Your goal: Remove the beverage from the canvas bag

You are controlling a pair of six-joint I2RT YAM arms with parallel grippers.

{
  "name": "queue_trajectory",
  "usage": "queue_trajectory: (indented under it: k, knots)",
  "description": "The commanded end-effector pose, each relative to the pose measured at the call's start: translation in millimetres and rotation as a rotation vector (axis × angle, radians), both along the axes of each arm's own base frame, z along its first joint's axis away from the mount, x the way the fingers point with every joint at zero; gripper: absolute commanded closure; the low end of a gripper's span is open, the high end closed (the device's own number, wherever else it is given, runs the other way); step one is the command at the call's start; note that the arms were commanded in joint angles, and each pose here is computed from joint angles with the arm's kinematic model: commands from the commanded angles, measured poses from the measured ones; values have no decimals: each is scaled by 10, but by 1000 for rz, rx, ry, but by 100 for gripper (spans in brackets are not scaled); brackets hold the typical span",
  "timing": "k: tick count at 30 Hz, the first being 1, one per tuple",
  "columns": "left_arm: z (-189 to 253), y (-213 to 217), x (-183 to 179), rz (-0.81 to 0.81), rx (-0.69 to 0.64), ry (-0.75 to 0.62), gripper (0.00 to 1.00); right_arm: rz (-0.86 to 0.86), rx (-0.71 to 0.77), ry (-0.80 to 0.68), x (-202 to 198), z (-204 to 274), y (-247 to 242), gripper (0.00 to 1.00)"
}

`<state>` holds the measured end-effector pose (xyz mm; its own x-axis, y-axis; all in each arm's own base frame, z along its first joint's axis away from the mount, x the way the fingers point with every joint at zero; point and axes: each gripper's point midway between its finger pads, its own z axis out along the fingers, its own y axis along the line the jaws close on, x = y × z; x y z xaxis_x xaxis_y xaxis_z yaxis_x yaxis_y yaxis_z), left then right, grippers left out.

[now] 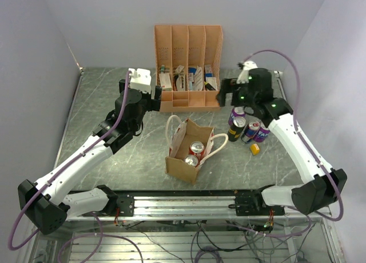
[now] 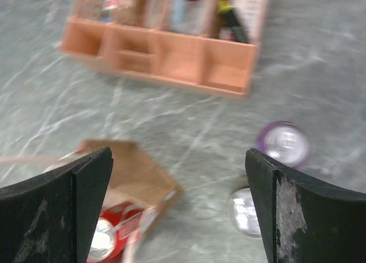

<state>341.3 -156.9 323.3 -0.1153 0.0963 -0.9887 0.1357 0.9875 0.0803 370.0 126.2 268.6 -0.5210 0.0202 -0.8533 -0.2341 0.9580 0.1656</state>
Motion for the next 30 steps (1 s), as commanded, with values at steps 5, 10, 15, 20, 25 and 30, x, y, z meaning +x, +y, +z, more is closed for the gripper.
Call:
queue_trajectory:
  k: [5, 10, 15, 20, 25, 30]
  knots:
    - [210, -65, 14, -17, -43, -37, 5, 390, -15, 54, -816, 112, 1367, 6]
    - [211, -68, 13, -18, -43, -37, 4, 429, -91, 159, -1162, -273, 1667, 10]
    - [213, -71, 11, -21, -45, -36, 5, 392, -210, 255, -1307, -673, 1704, 13]
    - [211, -68, 9, -20, -45, -36, 5, 337, -320, 328, -1333, -945, 1632, 15]
    - [230, -62, 3, -20, -48, -40, 4, 307, -352, 363, -1366, -1105, 1600, 16]
    - [227, -64, 1, -21, -48, -40, 4, 275, -363, 391, -1376, -1231, 1584, 16]
